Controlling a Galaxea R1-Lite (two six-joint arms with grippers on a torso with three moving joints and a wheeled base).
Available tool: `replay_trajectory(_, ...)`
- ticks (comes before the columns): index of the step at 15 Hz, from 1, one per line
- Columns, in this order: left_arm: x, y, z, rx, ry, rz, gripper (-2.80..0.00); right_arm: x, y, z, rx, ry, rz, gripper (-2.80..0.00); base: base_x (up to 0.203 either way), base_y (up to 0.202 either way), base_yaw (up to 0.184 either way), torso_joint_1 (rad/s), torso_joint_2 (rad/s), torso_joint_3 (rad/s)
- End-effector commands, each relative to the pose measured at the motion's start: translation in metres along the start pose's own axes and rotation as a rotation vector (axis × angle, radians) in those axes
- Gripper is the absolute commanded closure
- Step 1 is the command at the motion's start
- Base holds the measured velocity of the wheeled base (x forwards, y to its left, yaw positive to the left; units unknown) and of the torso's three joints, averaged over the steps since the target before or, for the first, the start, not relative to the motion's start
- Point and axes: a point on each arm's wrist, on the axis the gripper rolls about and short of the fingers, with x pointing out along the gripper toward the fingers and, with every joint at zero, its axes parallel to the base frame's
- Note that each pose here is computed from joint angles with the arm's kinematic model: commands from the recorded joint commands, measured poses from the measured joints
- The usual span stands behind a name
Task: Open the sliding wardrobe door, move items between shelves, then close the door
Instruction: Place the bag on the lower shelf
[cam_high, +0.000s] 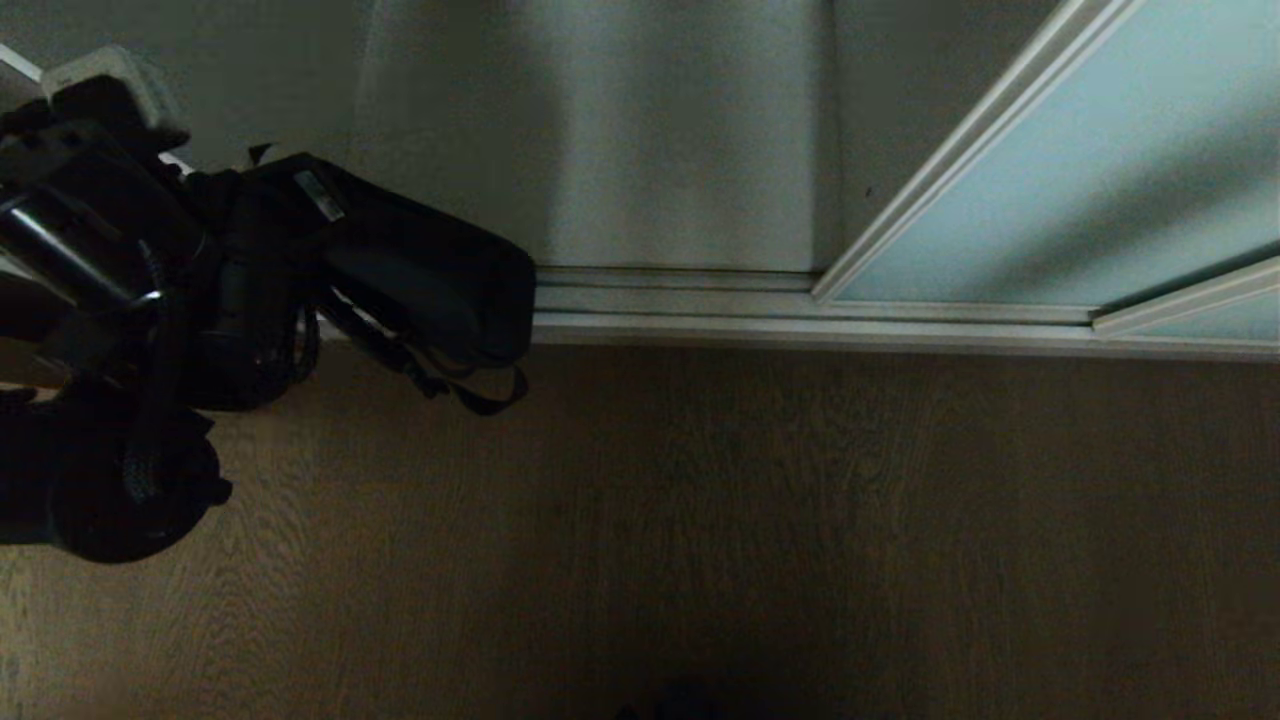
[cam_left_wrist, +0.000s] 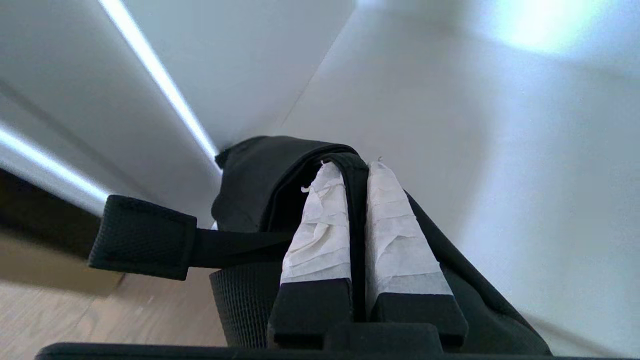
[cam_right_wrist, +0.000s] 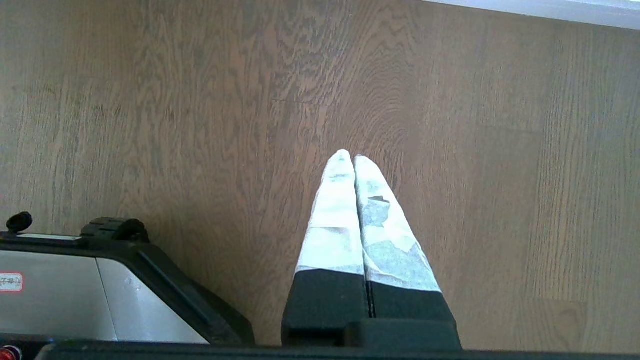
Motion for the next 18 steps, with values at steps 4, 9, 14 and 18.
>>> replay_trajectory(4, 0.022, -0.016, -0.018, -0.005, -0.023, -0.008, 0.0, 0.0, 0.0, 0.0, -0.001, -0.004, 0.001, 0.0, 0.0, 0.0, 0.0, 0.0, 0.0, 0.0)
replay_trajectory(9, 0.028, -0.019, -0.084, 0.015, -0.037, -0.031, 0.0, 0.0, 0.0, 0.0, -0.001, -0.004, 0.002, 0.0, 0.0, 0.0, 0.0, 0.0, 0.0, 0.0)
replay_trajectory(14, 0.045, -0.032, -0.071, -0.036, -0.139, -0.064, 0.0, 0.0, 0.0, 0.0, -0.001, -0.004, 0.0, 0.0, 0.0, 0.0, 0.0, 0.0, 0.0, 0.0)
replay_trajectory(18, 0.061, -0.044, -0.07, -0.057, -0.207, -0.106, 0.0, 0.0, 0.0, 0.0, -0.001, -0.004, 0.001, 0.0, 0.0, 0.0, 0.0, 0.0, 0.0, 0.0)
